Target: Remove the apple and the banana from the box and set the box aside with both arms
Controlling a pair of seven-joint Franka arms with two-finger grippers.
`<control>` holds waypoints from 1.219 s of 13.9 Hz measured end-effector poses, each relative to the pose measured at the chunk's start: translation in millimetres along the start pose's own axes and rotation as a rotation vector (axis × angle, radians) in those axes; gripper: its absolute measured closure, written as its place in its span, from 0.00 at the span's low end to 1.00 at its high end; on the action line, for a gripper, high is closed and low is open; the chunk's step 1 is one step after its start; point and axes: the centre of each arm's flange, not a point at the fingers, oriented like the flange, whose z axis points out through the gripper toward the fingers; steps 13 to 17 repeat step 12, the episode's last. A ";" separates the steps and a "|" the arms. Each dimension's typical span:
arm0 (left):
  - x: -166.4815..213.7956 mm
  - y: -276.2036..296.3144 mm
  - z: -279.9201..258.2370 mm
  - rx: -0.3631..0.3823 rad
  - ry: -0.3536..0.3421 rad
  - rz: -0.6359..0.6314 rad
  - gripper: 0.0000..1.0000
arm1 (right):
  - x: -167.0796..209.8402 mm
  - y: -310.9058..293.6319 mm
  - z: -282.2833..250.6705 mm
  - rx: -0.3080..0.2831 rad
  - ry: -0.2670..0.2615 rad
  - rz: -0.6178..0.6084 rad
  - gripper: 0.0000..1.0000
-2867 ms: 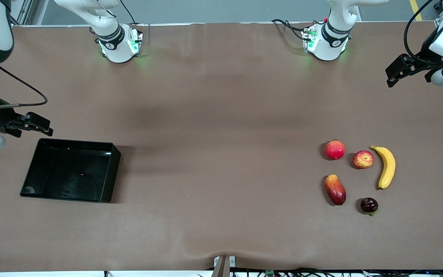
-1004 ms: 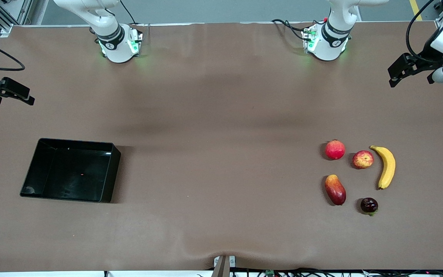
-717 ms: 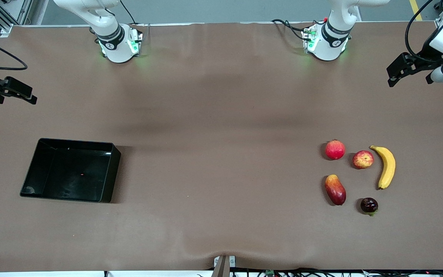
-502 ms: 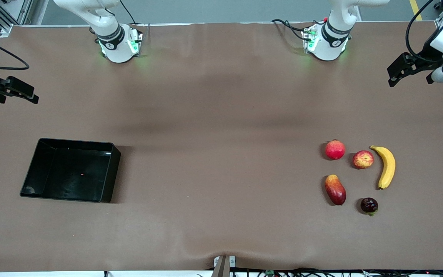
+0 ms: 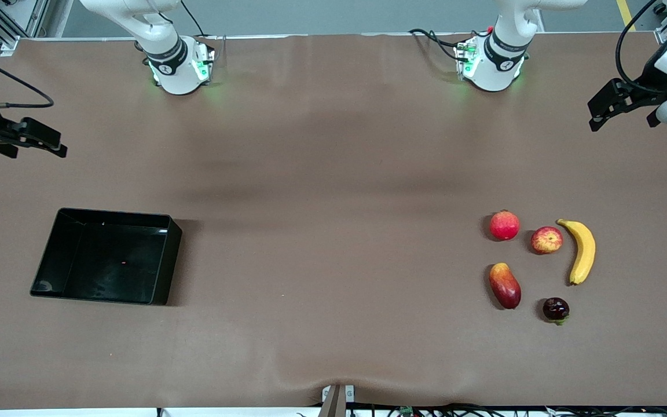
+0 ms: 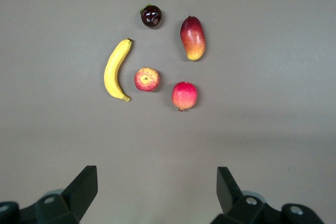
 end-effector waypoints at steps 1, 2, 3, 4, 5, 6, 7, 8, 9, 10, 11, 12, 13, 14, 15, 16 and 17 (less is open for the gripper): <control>0.8 -2.3 1.1 0.000 -0.002 -0.003 0.00 | 0.8 -2.5 1.4 -0.001 -0.003 -0.004 0.00; 1.6 -5.2 2.2 0.001 -0.004 -0.008 0.00 | 1.4 -3.4 2.4 -0.001 -0.004 -0.006 0.00; 2.2 -8.3 3.0 0.001 -0.006 -0.014 0.00 | 1.6 -3.1 2.8 -0.001 -0.005 -0.005 0.00; 2.7 -11.5 3.4 0.002 -0.006 -0.020 0.00 | 1.7 -2.3 2.8 -0.001 -0.005 -0.004 0.00; 3.1 -15.0 3.7 0.002 -0.007 -0.021 0.00 | 1.7 -1.4 2.7 -0.001 -0.005 -0.002 0.00; 3.4 -18.3 4.0 0.003 -0.008 -0.018 0.00 | 1.7 -1.1 2.8 -0.001 -0.005 -0.002 0.00; 3.7 -20.8 4.2 0.003 -0.008 -0.009 0.00 | 1.7 -1.3 2.8 -0.001 -0.005 -0.002 0.00; 3.8 -21.8 4.3 0.003 -0.008 -0.007 0.00 | 1.7 -1.3 2.8 -0.001 -0.005 -0.002 0.00; 3.8 -21.9 4.3 0.003 -0.008 -0.005 0.00 | 1.7 -1.3 2.8 -0.001 -0.005 -0.002 0.00; 3.8 -21.9 4.2 0.003 -0.008 -0.004 0.00 | 1.7 -1.3 2.8 -0.001 -0.005 -0.002 0.00; 3.8 -21.9 3.9 0.003 -0.007 -0.004 0.00 | 1.7 -1.1 2.8 -0.001 -0.005 -0.002 0.00; 3.8 -22.0 3.7 0.003 -0.007 -0.004 0.00 | 1.7 -1.1 2.8 -0.001 -0.005 -0.002 0.00; 3.8 -22.0 3.7 0.003 -0.007 -0.004 0.00 | 1.7 -1.1 2.8 -0.001 -0.005 -0.002 0.00; 3.8 -22.0 3.7 0.003 -0.007 -0.004 0.00 | 1.7 -1.1 2.8 -0.001 -0.005 -0.002 0.00; 3.8 -22.0 3.7 0.003 -0.007 -0.004 0.00 | 1.7 -1.1 2.8 -0.001 -0.005 -0.002 0.00; 3.8 -22.0 3.7 0.003 -0.007 -0.004 0.00 | 1.7 -1.1 2.8 -0.001 -0.005 -0.002 0.00; 3.8 -22.0 3.7 0.003 -0.007 -0.004 0.00 | 1.7 -1.1 2.8 -0.001 -0.005 -0.002 0.00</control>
